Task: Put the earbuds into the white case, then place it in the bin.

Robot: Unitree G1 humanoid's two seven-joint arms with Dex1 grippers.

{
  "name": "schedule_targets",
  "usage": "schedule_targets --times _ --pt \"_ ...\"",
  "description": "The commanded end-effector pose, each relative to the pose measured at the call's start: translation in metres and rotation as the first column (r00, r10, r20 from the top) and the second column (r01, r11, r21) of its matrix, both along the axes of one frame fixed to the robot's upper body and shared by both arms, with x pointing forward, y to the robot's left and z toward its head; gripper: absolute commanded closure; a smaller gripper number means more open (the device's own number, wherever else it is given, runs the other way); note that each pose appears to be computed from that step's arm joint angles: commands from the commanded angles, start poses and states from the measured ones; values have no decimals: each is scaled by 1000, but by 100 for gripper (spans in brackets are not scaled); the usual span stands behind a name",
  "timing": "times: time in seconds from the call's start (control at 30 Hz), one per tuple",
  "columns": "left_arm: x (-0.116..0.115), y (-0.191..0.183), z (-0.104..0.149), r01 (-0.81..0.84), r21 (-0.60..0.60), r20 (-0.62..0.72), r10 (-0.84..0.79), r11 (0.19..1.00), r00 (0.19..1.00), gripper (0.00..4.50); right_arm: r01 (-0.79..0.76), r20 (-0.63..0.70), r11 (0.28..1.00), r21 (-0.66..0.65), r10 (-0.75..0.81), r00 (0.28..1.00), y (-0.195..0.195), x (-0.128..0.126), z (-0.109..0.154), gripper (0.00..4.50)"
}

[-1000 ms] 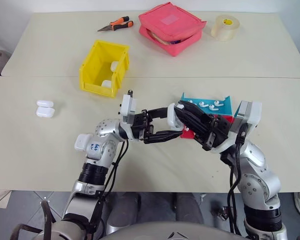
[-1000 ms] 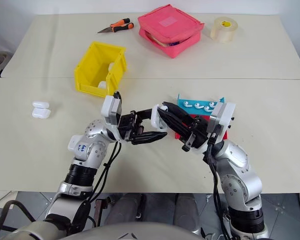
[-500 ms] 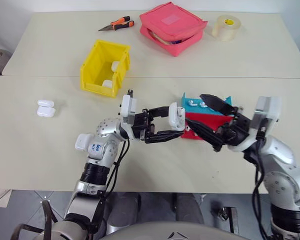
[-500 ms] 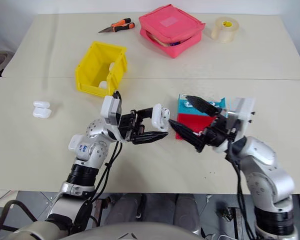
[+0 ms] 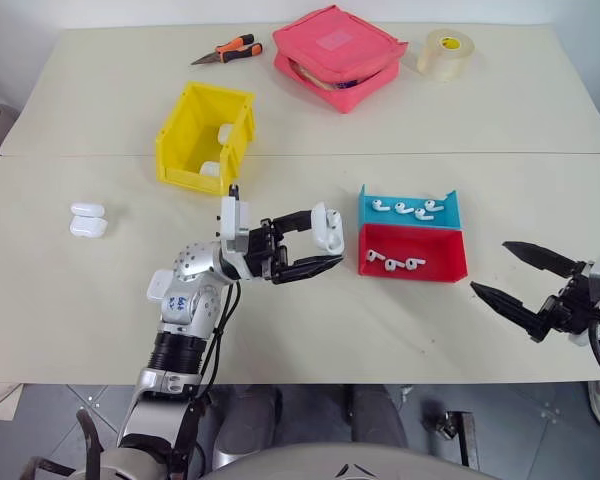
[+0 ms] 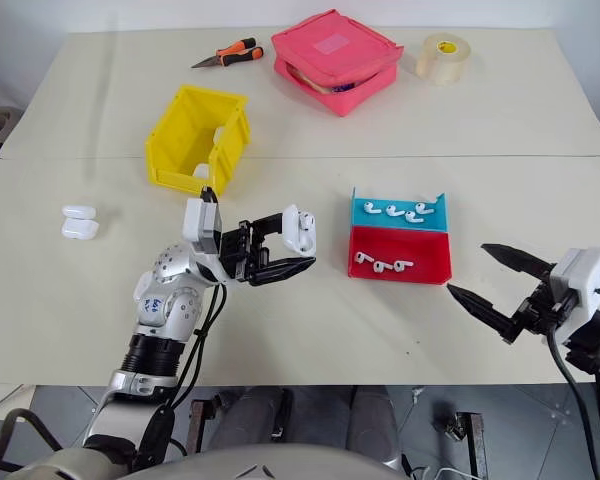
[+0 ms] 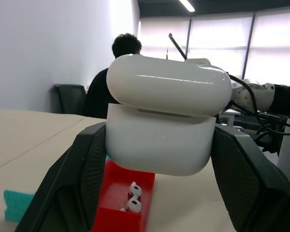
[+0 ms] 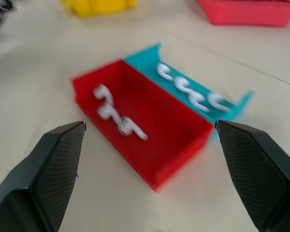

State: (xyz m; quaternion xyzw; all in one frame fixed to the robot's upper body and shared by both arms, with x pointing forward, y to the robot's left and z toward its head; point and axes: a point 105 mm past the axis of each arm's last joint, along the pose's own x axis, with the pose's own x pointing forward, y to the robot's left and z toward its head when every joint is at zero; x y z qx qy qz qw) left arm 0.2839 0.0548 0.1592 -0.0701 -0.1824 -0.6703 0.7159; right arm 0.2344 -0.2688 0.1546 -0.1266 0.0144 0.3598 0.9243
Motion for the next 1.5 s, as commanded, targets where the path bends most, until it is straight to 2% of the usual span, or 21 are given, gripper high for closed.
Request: schedule_targets --times 0.03,0.13,0.2,0.33,0.6,0.83,1.03,1.2,1.3,1.43,1.5 --pt "0 8 3 -38 3 35 37 999 999 164 -26 53 997 -73 30 998 -2 10 10 3" --pt "1 8 4 -54 -5 38 54 999 998 164 -43 30 991 -127 48 998 0 28 20 3" --pt "1 5 4 -54 -13 41 54 998 998 164 -78 -53 990 -116 72 996 7 40 28 3" --pt "-1 -2 6 -41 -32 49 42 999 998 164 -132 -192 961 -245 86 978 22 67 34 3" --pt "-3 -13 9 -27 -62 61 30 998 998 164 -201 -213 865 -459 113 971 44 116 57 3" --pt "-5 -19 11 -28 -81 65 33 996 997 164 -250 -225 724 -642 133 965 53 148 49 3" --pt "-6 -19 11 -42 -90 65 48 995 997 164 -313 -274 651 -691 164 948 55 158 36 3" --pt "-5 -18 11 -54 -93 65 60 994 996 164 -365 -324 617 -697 182 928 56 160 26 3" --pt "-5 -18 12 -57 -96 66 63 994 996 164 -407 -362 590 -697 199 910 56 157 22 56" --pt "-4 -19 13 -59 -100 66 66 993 996 164 -407 -360 577 -708 202 911 56 158 20 184" --pt "-4 -20 14 -59 -102 67 65 993 996 164 -412 -361 572 -709 208 909 57 159 18 184"
